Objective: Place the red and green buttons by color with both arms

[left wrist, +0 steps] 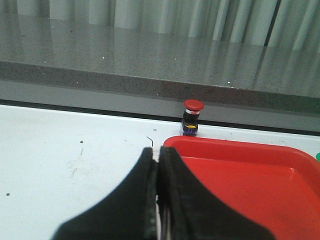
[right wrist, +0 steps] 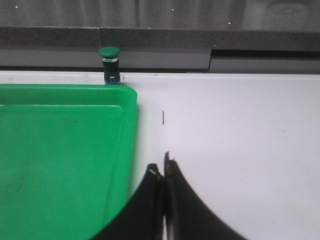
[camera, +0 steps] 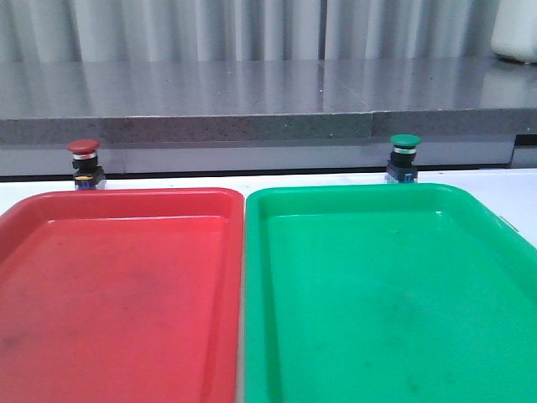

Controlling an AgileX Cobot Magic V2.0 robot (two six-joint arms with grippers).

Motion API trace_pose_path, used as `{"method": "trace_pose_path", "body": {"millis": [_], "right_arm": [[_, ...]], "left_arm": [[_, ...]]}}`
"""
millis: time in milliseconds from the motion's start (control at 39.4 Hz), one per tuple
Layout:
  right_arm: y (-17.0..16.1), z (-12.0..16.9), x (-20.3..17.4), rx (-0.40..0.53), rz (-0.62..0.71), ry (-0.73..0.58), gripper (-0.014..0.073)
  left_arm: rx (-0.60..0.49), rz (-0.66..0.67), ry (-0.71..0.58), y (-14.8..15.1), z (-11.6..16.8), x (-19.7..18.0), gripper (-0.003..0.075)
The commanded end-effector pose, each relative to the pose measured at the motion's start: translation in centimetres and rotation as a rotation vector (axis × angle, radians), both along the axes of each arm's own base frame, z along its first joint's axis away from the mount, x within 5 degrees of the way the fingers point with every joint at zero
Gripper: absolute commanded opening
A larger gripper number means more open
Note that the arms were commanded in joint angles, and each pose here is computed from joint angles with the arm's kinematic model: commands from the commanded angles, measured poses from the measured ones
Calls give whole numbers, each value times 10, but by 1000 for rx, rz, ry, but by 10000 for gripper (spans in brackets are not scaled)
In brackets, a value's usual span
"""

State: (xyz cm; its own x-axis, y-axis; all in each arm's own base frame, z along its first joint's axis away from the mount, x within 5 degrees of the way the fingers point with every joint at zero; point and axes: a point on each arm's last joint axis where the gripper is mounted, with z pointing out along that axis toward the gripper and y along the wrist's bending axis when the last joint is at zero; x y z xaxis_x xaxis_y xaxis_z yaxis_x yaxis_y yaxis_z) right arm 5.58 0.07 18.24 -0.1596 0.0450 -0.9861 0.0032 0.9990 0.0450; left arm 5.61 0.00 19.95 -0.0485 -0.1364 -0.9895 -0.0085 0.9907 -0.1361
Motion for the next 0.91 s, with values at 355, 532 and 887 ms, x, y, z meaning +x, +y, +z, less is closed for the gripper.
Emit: {"method": "trace_pose_path", "body": {"millis": [355, 532, 887], "right_arm": [[0, 12, 0, -4, -5, -108, -118], [0, 12, 0, -4, -5, -108, -118], [-1, 15, 0, -2, -7, -143, -118]], "left_arm": [[-9, 3, -82, 0, 1, 0, -20], [-9, 3, -82, 0, 1, 0, -20], [-9, 3, -82, 0, 1, 0, -20]]}}
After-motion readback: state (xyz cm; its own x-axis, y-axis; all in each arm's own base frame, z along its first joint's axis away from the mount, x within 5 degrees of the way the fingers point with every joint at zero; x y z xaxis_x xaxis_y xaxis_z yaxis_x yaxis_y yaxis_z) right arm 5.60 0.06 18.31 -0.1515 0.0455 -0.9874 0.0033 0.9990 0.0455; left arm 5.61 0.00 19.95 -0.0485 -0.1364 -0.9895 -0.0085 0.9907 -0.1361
